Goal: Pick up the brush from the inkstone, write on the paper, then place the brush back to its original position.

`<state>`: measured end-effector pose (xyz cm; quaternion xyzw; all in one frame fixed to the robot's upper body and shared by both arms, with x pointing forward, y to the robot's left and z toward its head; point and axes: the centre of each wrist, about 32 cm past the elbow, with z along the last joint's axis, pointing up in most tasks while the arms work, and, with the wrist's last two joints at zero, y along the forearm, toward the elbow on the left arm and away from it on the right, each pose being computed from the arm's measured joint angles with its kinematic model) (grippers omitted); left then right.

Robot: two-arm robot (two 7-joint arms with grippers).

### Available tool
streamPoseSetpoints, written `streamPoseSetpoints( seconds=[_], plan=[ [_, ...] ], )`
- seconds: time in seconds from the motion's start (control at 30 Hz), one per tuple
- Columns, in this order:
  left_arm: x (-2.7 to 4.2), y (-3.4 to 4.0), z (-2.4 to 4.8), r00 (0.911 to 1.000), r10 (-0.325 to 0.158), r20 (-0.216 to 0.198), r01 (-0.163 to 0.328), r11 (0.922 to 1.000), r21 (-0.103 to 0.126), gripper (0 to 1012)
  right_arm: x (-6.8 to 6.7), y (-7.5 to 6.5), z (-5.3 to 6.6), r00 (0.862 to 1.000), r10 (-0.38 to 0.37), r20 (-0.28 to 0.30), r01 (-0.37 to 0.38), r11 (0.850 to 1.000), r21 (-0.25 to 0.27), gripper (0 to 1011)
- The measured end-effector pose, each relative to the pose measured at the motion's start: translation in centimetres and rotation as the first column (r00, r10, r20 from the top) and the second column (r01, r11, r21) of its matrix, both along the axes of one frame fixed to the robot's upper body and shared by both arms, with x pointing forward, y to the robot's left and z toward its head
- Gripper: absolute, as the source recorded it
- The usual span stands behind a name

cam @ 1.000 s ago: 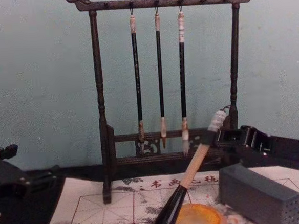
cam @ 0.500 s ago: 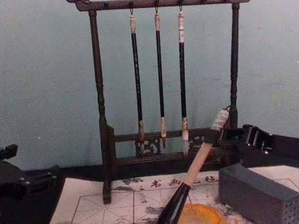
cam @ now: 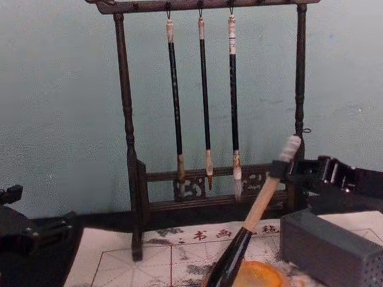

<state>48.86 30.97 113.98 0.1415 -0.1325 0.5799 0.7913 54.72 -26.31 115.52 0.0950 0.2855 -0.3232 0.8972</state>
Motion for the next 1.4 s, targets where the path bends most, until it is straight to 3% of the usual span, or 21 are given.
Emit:
streamPoseSetpoints(
  seconds=[0.33,1.03,1.4],
  plan=[
    [0.00,0.00,0.00,1.0000,0.000,0.000,0.000,1.0000,0.000,1001,-0.1,-0.2,0.0,0.999,-0.003,0.046,0.003,1.000,-0.016,191],
    [0.00,0.00,0.00,1.0000,0.000,0.000,0.000,1.0000,0.000,1001,-0.3,-0.5,0.2,0.997,-0.002,0.080,0.004,1.000,-0.022,191],
    [0.00,0.00,0.00,1.0000,0.000,0.000,0.000,1.0000,0.000,1001,-0.3,-1.2,0.9,0.997,-0.024,0.073,0.023,1.000,0.013,191]
  ],
)
